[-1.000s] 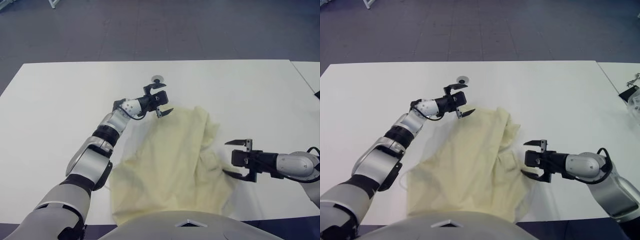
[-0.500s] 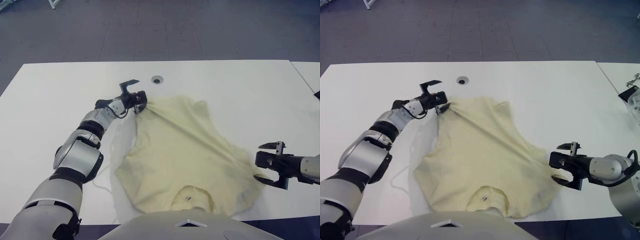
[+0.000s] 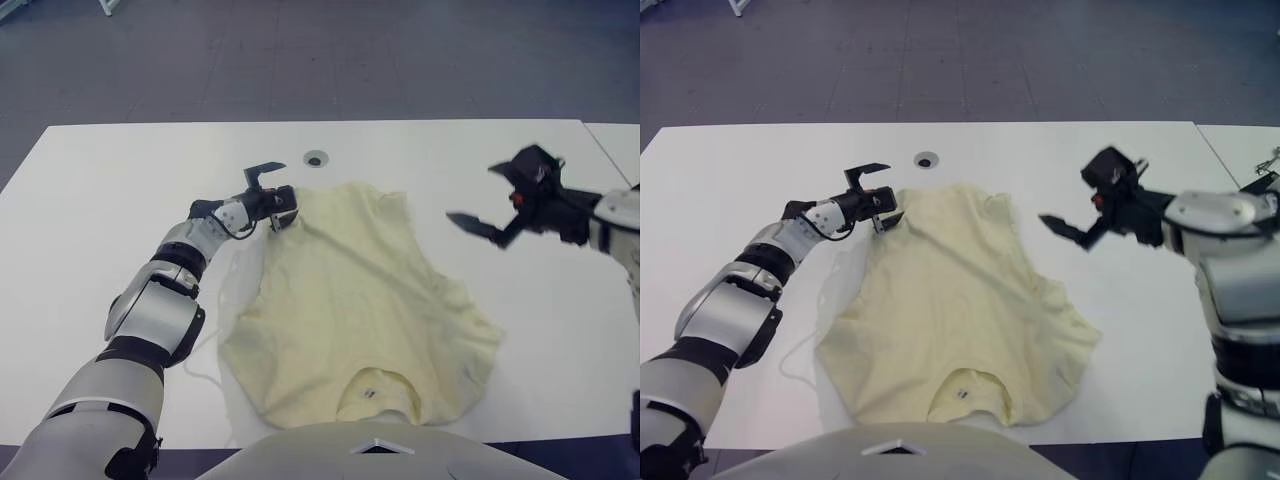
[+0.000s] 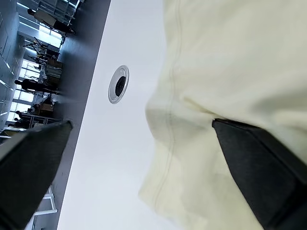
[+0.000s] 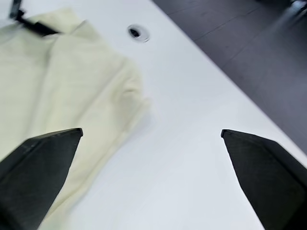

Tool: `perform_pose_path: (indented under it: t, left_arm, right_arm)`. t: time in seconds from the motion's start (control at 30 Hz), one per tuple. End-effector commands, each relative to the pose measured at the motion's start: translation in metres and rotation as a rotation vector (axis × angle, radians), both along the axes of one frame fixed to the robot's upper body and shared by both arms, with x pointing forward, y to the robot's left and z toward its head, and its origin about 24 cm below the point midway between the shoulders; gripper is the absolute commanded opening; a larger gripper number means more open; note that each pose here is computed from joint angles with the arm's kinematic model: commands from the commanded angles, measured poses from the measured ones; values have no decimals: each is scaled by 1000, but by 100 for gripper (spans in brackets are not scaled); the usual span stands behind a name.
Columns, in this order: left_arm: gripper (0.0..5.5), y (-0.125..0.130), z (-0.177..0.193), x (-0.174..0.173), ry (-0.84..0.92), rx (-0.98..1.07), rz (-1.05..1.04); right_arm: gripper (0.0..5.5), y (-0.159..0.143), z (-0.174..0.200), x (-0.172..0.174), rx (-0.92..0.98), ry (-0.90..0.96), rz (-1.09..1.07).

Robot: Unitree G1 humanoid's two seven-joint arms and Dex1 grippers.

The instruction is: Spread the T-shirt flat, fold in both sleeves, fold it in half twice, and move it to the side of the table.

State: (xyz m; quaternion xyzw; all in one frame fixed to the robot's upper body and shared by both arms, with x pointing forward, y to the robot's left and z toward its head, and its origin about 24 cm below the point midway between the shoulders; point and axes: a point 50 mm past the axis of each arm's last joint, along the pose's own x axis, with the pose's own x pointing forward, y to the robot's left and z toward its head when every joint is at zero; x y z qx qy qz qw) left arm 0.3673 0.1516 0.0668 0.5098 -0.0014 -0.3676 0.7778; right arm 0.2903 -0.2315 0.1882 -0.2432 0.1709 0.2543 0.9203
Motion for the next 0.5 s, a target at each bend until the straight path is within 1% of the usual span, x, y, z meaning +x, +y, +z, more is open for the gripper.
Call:
perform_pose_path:
  t: [0.03, 0.1, 0.17, 0.3, 0.4, 0.5]
  left_arm:
    - [540, -14, 14, -1, -37, -21, -119]
    - [540, -19, 13, -5, -36, -8, -170]
    - [540, -23, 13, -8, -34, -8, -204]
    - [540, -28, 13, -10, -23, 1, -236]
    - [540, -26, 13, -9, -19, 6, -227]
    - [540, -22, 9, -11, -8, 20, -218]
  right_arm:
    - [537, 12, -39, 57, -4, -27, -134]
    - [537, 19, -59, 70, -38, -12, -151]
    - [537, 22, -78, 76, -69, 13, -161]
    - [537, 27, -109, 71, -135, 91, -101]
    - [537, 27, -116, 67, -134, 106, -60]
    - [537, 22, -114, 63, -131, 91, -64]
